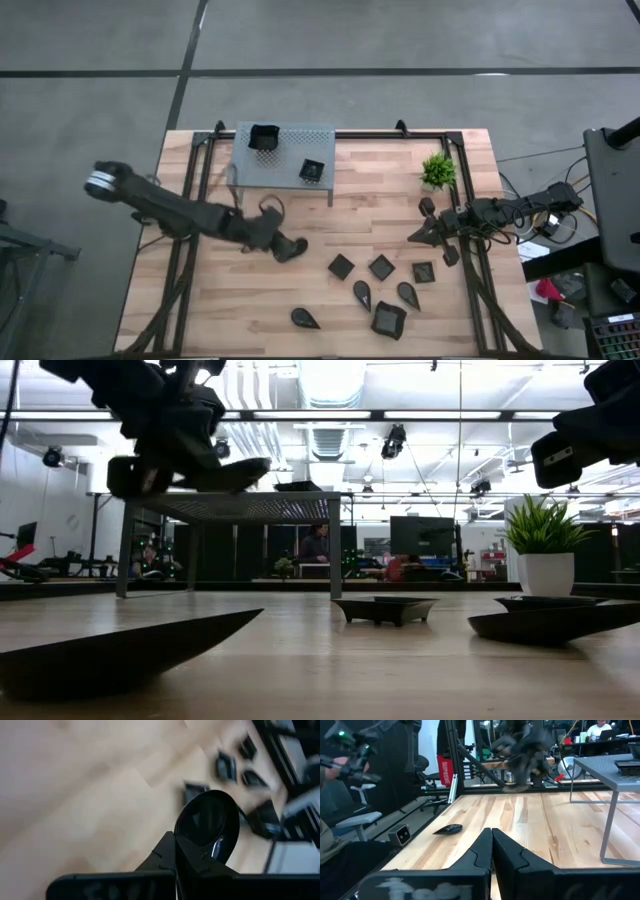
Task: Pick & Place Mini shaped plates
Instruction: Put the black leaf-shaped plate on the shelf
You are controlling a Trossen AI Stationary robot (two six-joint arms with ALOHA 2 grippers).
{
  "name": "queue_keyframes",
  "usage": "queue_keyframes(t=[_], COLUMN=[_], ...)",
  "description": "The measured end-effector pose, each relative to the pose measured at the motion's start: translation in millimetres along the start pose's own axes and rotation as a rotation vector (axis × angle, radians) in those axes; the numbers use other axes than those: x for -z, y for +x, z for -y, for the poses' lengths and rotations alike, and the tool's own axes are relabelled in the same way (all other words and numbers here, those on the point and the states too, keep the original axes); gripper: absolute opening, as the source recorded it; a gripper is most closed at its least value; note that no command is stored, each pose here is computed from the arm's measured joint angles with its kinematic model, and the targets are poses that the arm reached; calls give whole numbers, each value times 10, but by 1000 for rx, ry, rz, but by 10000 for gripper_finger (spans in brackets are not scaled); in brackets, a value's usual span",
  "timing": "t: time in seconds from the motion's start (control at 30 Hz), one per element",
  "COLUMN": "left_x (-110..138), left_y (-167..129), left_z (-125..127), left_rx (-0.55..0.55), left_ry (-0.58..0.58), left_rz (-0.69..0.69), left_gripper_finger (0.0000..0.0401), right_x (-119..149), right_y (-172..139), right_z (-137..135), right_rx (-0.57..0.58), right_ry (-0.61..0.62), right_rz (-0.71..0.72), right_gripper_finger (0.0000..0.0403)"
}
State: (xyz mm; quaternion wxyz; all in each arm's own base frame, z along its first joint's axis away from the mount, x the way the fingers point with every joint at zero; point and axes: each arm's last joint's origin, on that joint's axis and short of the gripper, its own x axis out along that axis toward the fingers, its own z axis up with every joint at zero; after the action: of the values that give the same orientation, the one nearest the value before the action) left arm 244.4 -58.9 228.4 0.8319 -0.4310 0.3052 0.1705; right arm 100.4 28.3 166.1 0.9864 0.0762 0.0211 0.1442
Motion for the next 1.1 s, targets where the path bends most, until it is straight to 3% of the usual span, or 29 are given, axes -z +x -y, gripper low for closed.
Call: queue_keyframes(t=[0.27,0.6,0.87,1.1], left_x=[-519,-1009,-1328,-1529], left_y=[-536,-853,-1021,-967], left_z=[-306,-422,-453,-511], left_rx=[-41,-42,-194,-281], left_ry=[-61,-89,-96,-122], left_rz=[185,340,278,175], left_gripper_finger=[0,0,0,0], right_x=[-1,0,0,0], right_y=[0,0,0,0], right_z=[0,0,0,0], right_rx=[0,0,0,0], right_ry=[0,0,0,0], right_rz=[0,0,0,0], right_gripper_finger=[8,8,8,8])
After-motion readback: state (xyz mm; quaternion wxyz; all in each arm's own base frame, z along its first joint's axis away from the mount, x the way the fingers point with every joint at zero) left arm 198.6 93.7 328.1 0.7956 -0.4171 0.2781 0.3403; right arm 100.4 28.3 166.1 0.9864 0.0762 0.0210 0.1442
